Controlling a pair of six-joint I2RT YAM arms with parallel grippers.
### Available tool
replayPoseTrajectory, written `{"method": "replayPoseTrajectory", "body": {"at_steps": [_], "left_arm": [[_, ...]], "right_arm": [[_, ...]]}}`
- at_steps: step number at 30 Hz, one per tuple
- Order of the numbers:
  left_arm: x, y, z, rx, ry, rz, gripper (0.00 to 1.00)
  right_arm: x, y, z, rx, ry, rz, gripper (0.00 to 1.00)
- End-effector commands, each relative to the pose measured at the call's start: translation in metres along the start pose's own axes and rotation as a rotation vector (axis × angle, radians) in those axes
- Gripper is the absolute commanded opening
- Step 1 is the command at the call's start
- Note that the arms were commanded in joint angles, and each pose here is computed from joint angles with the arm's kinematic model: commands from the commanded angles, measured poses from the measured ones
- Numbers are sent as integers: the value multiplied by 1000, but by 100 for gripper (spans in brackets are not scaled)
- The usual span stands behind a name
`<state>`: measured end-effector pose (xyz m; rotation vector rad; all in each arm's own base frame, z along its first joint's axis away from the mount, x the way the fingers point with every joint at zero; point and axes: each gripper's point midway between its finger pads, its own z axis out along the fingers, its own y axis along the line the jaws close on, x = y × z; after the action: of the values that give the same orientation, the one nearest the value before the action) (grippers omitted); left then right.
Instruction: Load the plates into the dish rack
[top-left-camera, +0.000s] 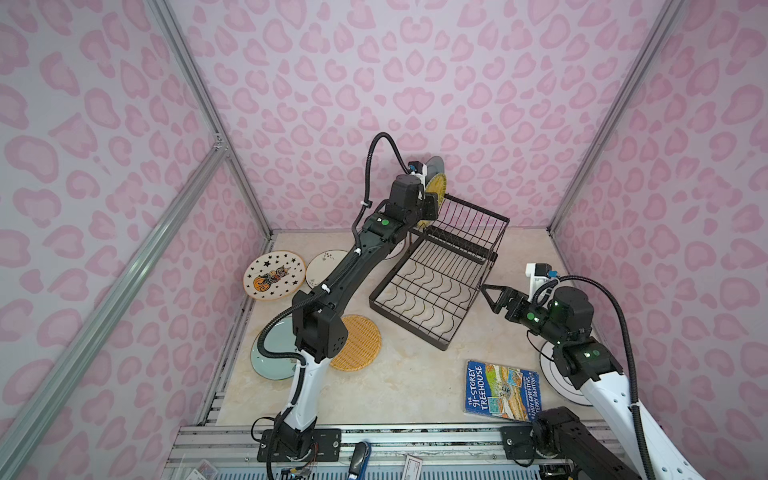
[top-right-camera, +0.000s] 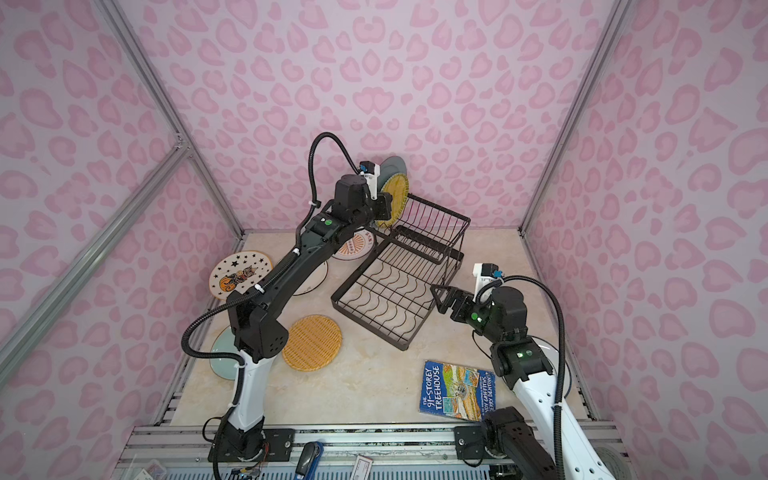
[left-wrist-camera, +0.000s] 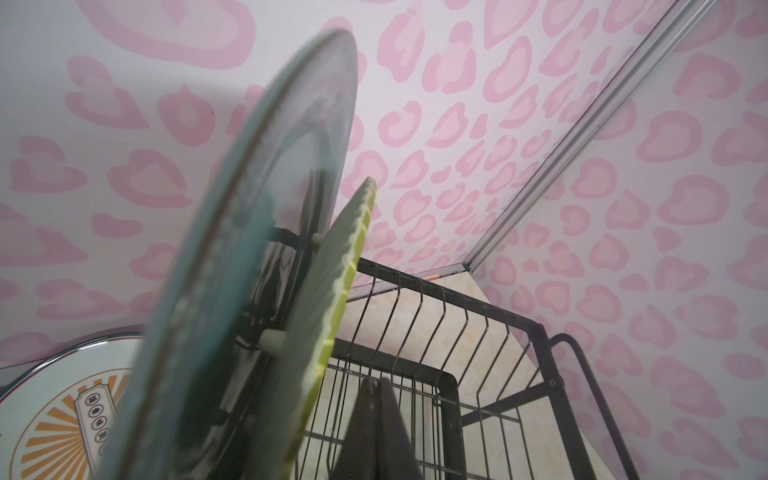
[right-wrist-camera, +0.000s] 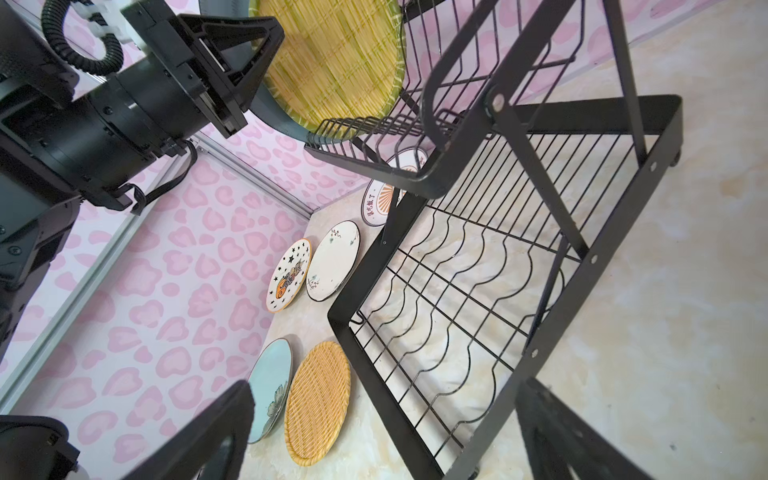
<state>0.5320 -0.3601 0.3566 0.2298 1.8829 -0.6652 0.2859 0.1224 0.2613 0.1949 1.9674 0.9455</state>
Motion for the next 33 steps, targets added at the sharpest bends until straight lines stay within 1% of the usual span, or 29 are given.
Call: {"method": "replayPoseTrajectory", "body": {"at_steps": [1, 6, 9, 15, 17, 20, 23, 25, 28, 31, 33], "left_arm": [[-22, -17, -16, 61, -39, 7, 3], [-30, -32, -28, 103, -48, 20, 3], [-38, -47, -42, 139, -59, 41, 3], [-54, -79, -84, 237, -70, 74, 3], [-54, -88, -100, 284, -56, 69, 3], [-49, -98, -125, 331, -32, 68, 3], [-42, -97, -149, 329, -31, 67, 5], [-40, -93, -166, 322, -41, 61, 8], [-28, -84, -186, 298, -34, 55, 13], [-15, -73, -207, 271, -39, 40, 25], [-3, -63, -219, 249, -38, 37, 35]], "right_arm": [[-2, 3, 1, -17, -7, 0, 98], [-3, 5, 1, -22, -10, 0, 98], [-8, 7, 0, -19, -17, -13, 98], [-22, 14, -2, -6, -44, -46, 98], [-29, 15, -2, 7, -57, -53, 98], [-38, 9, -5, 64, -80, -64, 98], [-45, -2, -11, 121, -98, -49, 98], [-51, -9, -18, 154, -124, -33, 98], [-55, -31, -34, 247, -158, 10, 98], [-48, -64, -50, 374, -179, 82, 98], [-38, -90, -60, 440, -192, 167, 98]]}}
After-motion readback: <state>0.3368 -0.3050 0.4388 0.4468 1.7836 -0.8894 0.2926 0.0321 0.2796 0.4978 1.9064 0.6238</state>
